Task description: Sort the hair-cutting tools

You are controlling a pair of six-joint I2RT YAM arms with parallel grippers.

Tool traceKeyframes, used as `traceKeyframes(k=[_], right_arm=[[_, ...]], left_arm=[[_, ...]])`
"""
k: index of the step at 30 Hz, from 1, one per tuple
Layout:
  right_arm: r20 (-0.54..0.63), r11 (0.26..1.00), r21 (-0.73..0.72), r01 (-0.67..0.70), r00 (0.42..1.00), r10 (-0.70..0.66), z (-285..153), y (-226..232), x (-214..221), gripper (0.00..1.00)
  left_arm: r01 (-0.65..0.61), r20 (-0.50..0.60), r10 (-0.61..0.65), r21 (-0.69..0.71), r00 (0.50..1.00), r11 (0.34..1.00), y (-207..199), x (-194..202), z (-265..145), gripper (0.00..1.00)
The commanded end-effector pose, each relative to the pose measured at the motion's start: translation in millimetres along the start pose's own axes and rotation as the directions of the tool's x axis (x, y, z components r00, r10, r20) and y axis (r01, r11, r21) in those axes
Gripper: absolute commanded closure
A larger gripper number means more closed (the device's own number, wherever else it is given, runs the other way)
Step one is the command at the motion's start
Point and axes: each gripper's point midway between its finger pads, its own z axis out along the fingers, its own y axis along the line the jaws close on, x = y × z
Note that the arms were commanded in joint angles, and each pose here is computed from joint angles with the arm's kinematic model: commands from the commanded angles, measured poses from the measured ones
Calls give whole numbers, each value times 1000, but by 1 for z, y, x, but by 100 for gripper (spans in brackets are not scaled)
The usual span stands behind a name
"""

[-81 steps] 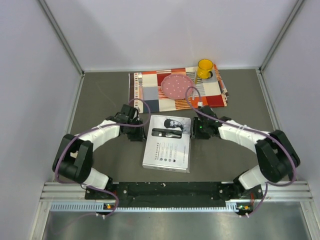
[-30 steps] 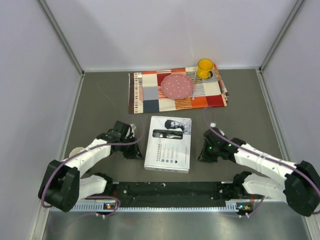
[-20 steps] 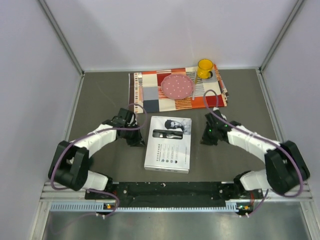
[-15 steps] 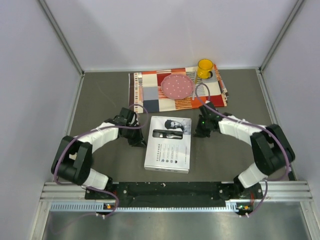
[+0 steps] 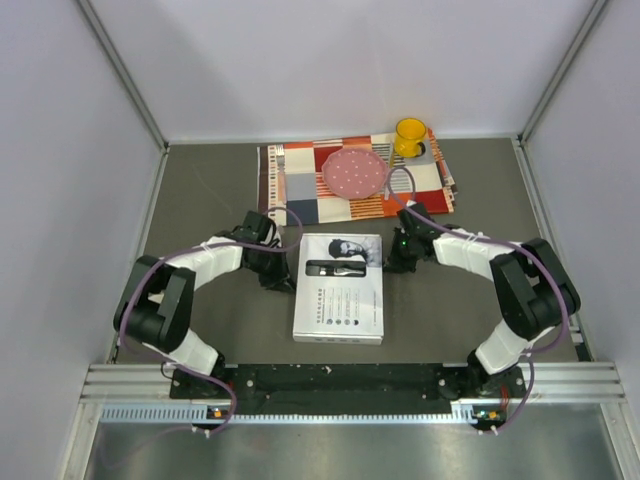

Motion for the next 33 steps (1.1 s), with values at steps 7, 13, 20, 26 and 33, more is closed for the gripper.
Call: traceKeyframes(k=[7,13,20,26,33], right_arm=[[344,977,211,37,933,-110,-93,-17,-59,62],[366,962,248,113,909,-201,-152,-30,-48,39],[446,974,168,154,869,-215,-227,-40,-20,5],[671,987,120,108,724,-161,-295,-62,-18,1],[724,992,76,105,678,-127,-332,-60,-16,1]], left_arm=[[-103,297,151,-171,943,980,0,-51,-66,79],[-159,361,234,-226,903,961,-7,-40,-124,44],[-294,448,352,-196,822,936,-18,-7,-172,13],[-345,590,392,-197,706,918,-29,11,-224,1],[-343,656,358,-158,664,926,-34,34,-251,1]])
